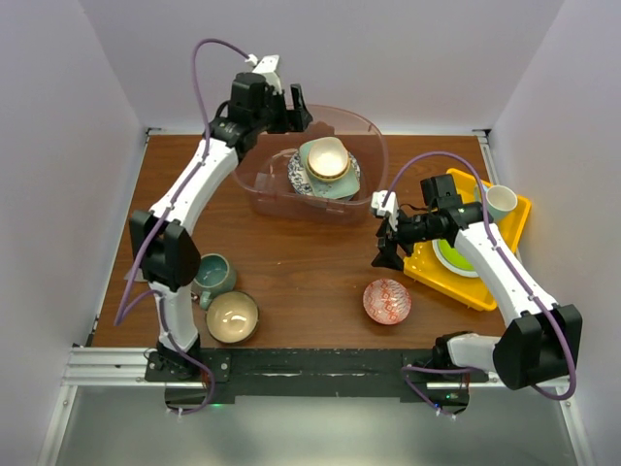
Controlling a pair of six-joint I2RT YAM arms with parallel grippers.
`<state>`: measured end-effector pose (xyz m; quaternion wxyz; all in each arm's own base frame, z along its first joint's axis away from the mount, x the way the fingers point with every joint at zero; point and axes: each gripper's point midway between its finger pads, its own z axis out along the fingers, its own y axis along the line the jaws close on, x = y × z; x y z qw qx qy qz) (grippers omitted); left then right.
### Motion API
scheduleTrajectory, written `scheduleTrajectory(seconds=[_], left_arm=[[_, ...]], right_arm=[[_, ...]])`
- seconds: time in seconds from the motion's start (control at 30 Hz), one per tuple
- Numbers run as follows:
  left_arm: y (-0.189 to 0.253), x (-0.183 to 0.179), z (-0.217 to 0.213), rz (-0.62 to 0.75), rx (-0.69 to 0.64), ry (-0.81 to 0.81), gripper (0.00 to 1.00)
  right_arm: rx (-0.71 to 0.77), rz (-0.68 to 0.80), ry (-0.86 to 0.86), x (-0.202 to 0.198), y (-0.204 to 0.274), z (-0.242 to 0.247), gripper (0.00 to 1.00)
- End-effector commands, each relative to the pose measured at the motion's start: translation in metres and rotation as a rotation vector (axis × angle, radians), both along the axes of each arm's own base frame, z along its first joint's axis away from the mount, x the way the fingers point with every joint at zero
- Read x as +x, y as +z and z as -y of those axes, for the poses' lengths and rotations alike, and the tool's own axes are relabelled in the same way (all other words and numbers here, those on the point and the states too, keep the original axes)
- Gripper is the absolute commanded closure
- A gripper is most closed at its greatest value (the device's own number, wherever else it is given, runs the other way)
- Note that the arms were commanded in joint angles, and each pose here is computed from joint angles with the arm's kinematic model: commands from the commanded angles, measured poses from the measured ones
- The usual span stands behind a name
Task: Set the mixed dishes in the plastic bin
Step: Pick up the bowl from the center of the board.
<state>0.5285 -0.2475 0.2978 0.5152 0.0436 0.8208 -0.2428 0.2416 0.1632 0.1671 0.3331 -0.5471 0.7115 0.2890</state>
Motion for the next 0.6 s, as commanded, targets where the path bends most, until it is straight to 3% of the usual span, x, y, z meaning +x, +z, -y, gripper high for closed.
scheduleTrajectory(seconds=[0.0, 0.23, 0.57], left_arm=[[0.032, -0.012, -0.019, 0.098, -0.006, -0.006, 0.09], [0.076, -0.057, -0.048, 0.229, -0.040, 0.013, 0.05], [0.074, -0.128, -0.071, 0.320, -0.020, -0.025, 0.00]], right_arm=[[0.036, 0.053, 0.038, -0.002, 0.012, -0.004, 0.15], [0.061, 0.072, 0.078, -0.007, 0.015, -0.008, 0.14], [0.075, 0.164, 0.243, -0.025, 0.014, -0.009, 0.07]])
